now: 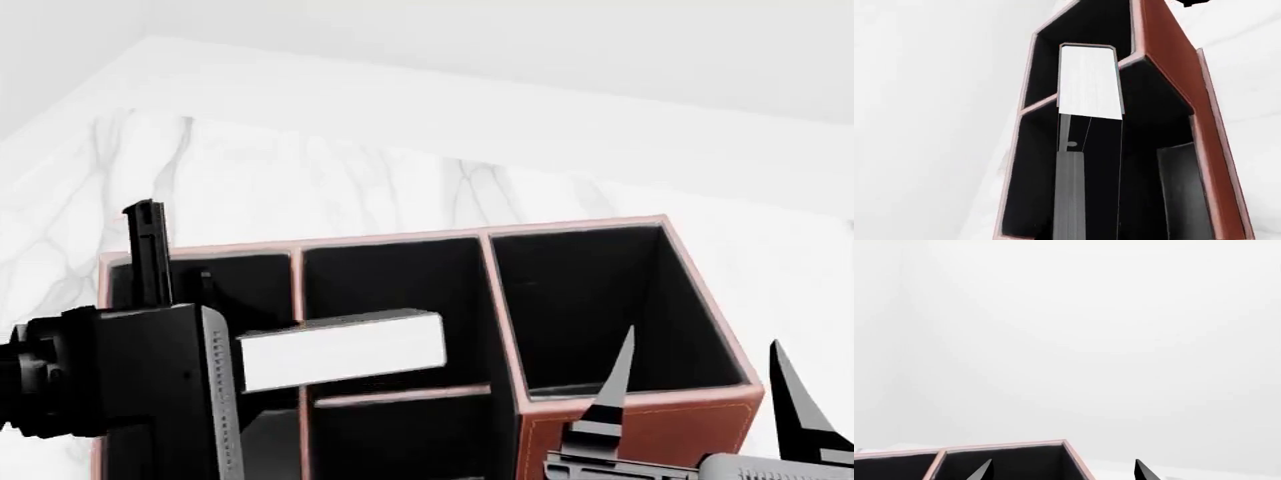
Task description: Pick up the book and place it in the front compartment of the caddy.
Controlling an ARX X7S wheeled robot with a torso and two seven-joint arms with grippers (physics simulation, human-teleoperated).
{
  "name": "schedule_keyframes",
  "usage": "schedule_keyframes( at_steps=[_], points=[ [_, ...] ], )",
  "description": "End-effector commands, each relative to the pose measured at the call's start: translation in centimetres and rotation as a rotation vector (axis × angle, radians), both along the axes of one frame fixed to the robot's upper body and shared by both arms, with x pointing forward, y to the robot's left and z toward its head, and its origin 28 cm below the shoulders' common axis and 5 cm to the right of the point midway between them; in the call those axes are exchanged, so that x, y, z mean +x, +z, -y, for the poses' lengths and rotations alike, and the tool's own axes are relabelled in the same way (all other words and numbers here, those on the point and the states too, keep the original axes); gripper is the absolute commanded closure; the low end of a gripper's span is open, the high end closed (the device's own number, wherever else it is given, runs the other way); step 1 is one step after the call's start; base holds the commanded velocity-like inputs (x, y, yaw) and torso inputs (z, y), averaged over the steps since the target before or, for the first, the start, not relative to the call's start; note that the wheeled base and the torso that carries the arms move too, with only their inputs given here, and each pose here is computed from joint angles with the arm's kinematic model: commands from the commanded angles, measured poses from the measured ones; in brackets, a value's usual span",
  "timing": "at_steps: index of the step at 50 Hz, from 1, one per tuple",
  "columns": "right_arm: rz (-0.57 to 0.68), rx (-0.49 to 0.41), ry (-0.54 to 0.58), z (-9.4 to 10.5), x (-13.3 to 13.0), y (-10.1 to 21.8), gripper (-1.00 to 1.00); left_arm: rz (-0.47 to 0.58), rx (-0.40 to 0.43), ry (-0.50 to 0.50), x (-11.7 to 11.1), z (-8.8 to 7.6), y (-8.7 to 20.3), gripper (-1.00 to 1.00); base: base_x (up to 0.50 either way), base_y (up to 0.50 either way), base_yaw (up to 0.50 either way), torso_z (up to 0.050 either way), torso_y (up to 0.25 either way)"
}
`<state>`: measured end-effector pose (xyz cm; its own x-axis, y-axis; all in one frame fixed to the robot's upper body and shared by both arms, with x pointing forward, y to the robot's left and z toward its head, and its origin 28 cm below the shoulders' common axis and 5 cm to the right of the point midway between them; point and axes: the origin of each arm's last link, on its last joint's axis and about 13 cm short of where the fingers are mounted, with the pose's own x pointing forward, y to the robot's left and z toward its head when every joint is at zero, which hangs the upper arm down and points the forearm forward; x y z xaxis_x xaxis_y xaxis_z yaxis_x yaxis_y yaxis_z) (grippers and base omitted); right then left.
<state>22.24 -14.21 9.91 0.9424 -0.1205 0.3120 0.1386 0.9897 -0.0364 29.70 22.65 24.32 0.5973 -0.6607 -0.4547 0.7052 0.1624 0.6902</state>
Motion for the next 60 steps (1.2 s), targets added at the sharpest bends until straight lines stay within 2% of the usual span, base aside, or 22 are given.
schedule_keyframes(
  at_steps=[1, 23, 31, 34, 60],
  points=[
    [0.001, 0.008, -0.021, 0.3, 0.1, 0.1, -1.00, 0.168, -0.016, -0.058, 1.5, 0.8, 0.8, 1.00, 0.00, 0.00, 0.00, 0.000, 0.000],
    [0.012, 0.022, -0.041, 0.7, 0.2, 0.5, -1.00, 0.125, -0.092, -0.153, 4.1, 1.7, -0.4, 1.00, 0.00, 0.00, 0.00, 0.000, 0.001],
    [0.011, 0.021, -0.042, 0.7, 0.2, 0.5, -1.00, 0.098, -0.093, -0.125, 5.6, 1.4, -1.2, 1.00, 0.00, 0.00, 0.00, 0.000, 0.001],
    [0.012, 0.023, -0.044, 0.8, 0.3, 0.5, -1.00, 0.095, -0.087, -0.144, 5.8, 1.2, -1.7, 1.00, 0.00, 0.00, 0.00, 0.000, 0.000],
    [0.023, 0.031, -0.065, 1.1, 0.3, 0.9, -1.00, 0.006, -0.207, -0.128, 8.6, 1.3, -4.4, 1.00, 0.00, 0.00, 0.00, 0.000, 0.001]
  ],
)
